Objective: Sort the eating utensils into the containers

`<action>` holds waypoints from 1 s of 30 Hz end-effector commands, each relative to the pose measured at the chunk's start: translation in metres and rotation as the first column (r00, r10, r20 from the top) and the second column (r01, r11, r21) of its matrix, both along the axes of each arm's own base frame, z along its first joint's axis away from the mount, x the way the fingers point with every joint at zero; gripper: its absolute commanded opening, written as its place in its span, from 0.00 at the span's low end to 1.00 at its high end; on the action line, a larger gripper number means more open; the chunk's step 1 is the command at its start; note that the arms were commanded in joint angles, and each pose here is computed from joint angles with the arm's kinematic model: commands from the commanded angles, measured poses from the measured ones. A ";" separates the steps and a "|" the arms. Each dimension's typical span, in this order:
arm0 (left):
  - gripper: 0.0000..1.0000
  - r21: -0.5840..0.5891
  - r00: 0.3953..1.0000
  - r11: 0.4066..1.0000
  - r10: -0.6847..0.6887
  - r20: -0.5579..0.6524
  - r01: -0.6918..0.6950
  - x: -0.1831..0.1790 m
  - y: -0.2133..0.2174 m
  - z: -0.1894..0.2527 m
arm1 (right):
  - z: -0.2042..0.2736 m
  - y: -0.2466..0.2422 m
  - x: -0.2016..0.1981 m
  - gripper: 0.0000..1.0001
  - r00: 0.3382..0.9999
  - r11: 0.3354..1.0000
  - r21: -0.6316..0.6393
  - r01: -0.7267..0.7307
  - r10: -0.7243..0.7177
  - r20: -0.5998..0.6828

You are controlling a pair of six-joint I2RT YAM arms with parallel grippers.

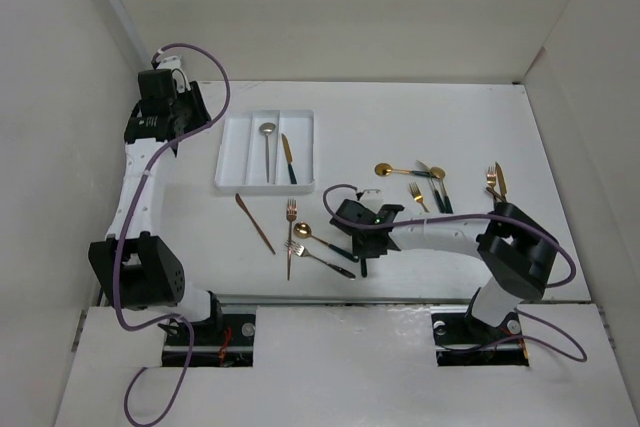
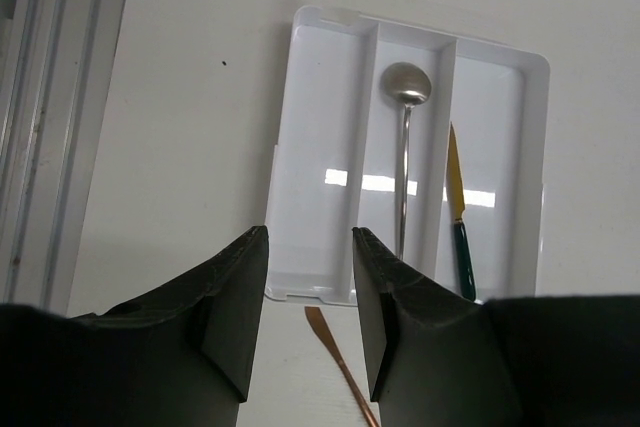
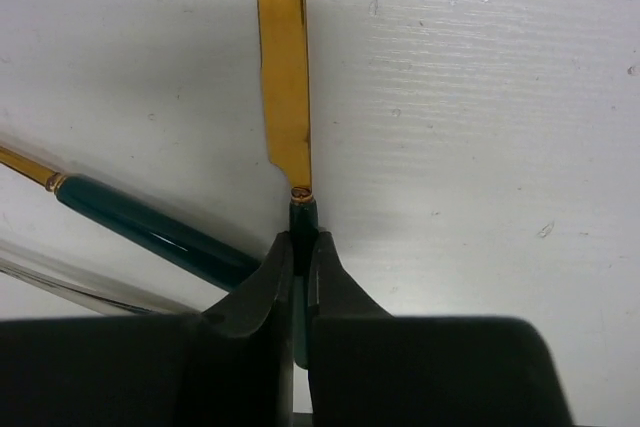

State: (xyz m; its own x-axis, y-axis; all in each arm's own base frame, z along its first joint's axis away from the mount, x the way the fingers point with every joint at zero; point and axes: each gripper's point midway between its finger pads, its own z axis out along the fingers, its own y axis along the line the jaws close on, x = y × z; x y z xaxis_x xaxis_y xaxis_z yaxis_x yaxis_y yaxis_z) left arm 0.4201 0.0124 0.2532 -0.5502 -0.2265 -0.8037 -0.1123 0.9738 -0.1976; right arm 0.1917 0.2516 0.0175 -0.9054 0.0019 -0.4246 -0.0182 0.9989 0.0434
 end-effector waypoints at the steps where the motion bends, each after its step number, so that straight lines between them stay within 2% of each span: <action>1: 0.36 -0.009 0.998 1.000 0.014 0.069 -0.014 0.005 0.006 0.024 | -0.031 -0.025 -0.015 0.00 0.998 0.993 -0.117 0.012 -0.018 -0.056; 3: 0.36 -0.010 0.998 1.000 0.015 0.060 -0.014 0.006 0.006 0.020 | -0.022 -0.025 -0.010 0.00 0.999 0.993 -0.119 0.010 -0.014 -0.029; 7: 0.36 -0.005 0.998 1.000 0.031 0.060 -0.031 0.006 0.012 0.020 | 0.028 -0.012 0.022 0.00 0.994 0.993 -0.120 0.018 -0.005 0.107; 8: 0.36 -0.005 0.997 0.999 0.040 0.060 -0.040 0.006 0.016 0.020 | 0.055 0.008 0.039 0.00 0.986 0.998 -0.067 0.017 -0.006 0.166; 10: 0.36 0.008 0.998 0.999 0.045 0.050 -0.046 0.005 0.018 0.016 | 0.087 0.027 0.059 0.00 0.971 0.999 -0.043 -0.011 0.021 0.238; 11: 0.36 0.013 0.997 0.998 0.053 0.050 -0.054 0.005 0.020 0.015 | 0.120 0.046 0.078 0.00 0.951 1.000 0.009 -0.013 0.010 0.310; 14: 0.36 0.031 0.996 0.997 0.063 0.060 -0.065 0.001 0.023 0.019 | 0.142 0.082 0.105 0.00 0.923 0.997 0.020 -0.078 0.065 0.378; 15: 0.36 0.030 0.997 0.997 0.063 0.049 -0.065 0.000 0.023 0.015 | 0.164 0.103 0.117 0.00 0.905 0.992 0.067 -0.109 0.071 0.419; 17: 0.36 0.043 0.996 0.997 0.066 0.058 -0.068 -0.002 0.025 0.018 | 0.157 0.129 0.137 0.00 0.894 0.985 0.063 -0.159 0.117 0.433; 18: 0.36 0.044 0.996 0.997 0.066 0.058 -0.068 -0.002 0.025 0.018 | 0.175 0.142 0.154 0.00 0.889 0.978 0.122 -0.171 0.100 0.446; 20: 0.38 0.052 0.996 0.997 0.060 0.069 -0.064 -0.004 0.025 0.022 | 0.155 0.157 0.177 0.00 0.899 0.974 0.135 -0.180 0.107 0.424; 22: 0.38 0.062 0.994 0.994 0.086 0.068 -0.090 -0.004 0.032 0.022 | 0.156 0.169 0.198 0.00 0.899 0.957 0.190 -0.218 0.122 0.421; 25: 0.39 0.062 0.994 0.993 0.097 0.057 -0.100 -0.006 0.037 0.017 | 0.139 0.188 0.214 0.00 0.891 0.942 0.208 -0.263 0.155 0.427; 30: 0.39 0.061 0.992 0.991 0.117 0.048 -0.119 -0.006 0.045 0.014 | 0.120 0.196 0.234 0.00 0.890 0.938 0.231 -0.259 0.138 0.435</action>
State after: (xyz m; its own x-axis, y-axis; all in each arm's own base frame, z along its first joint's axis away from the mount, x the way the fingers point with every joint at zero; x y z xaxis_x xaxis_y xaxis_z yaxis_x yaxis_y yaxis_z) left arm 0.4174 0.0503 0.2512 -0.5313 -0.2474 -0.8103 -0.2136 0.9646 -0.1545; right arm 0.4130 0.4175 0.0866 -0.7244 -0.0436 -0.6881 -0.2135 0.9631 0.1638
